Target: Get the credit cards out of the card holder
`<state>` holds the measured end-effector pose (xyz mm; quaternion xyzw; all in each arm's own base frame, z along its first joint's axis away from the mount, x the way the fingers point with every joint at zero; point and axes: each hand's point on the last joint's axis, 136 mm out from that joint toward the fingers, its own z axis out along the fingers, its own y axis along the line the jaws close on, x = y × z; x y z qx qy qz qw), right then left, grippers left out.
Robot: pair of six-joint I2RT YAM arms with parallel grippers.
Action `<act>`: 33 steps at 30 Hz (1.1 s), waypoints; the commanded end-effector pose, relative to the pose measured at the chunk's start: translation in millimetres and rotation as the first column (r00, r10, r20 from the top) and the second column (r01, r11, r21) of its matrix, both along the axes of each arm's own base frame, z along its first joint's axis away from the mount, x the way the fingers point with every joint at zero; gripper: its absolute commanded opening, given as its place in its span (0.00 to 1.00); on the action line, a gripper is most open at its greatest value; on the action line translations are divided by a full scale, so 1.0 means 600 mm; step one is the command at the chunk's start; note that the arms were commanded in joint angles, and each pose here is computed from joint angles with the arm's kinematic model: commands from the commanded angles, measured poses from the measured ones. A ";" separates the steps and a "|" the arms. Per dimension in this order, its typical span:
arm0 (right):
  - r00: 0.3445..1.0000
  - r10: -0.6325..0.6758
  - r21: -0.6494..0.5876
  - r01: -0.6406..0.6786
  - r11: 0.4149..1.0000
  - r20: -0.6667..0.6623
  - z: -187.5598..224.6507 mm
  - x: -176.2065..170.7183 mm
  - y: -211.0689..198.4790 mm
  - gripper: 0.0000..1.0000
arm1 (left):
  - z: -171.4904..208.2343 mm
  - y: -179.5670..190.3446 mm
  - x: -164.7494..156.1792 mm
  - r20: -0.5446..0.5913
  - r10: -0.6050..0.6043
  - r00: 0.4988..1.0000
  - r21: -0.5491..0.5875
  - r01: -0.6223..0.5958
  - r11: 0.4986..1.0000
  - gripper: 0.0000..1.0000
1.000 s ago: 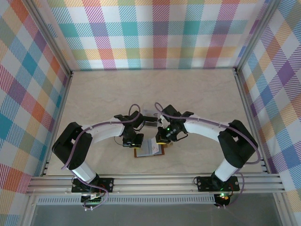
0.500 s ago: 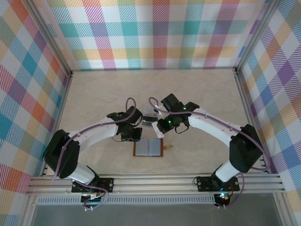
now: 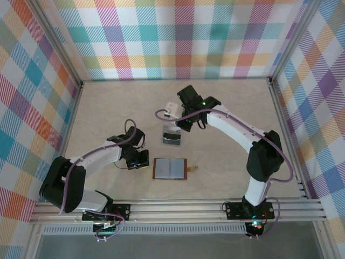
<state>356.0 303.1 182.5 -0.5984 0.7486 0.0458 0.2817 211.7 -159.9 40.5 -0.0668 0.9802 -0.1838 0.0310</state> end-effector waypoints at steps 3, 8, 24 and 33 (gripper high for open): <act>0.987 0.145 -0.071 -0.150 0.986 -0.071 -0.017 0.015 0.011 0.00 | 0.008 0.003 0.001 0.003 0.033 0.999 -0.037 -0.033 0.999 0.01; 0.978 0.162 -0.081 -0.173 0.982 -0.130 -0.039 0.040 0.021 0.00 | 0.008 0.001 0.004 -0.005 0.042 0.999 -0.043 -0.042 0.998 0.01; 0.946 0.160 -0.117 -0.199 0.973 -0.281 -0.130 0.058 0.030 0.04 | -0.006 0.008 0.004 -0.040 0.015 0.999 0.002 -0.015 1.000 0.00; 0.986 0.105 -0.106 -0.119 0.987 -0.132 -0.100 0.110 0.037 0.25 | -0.006 0.003 0.005 -0.041 0.005 0.999 -0.011 -0.005 1.000 0.00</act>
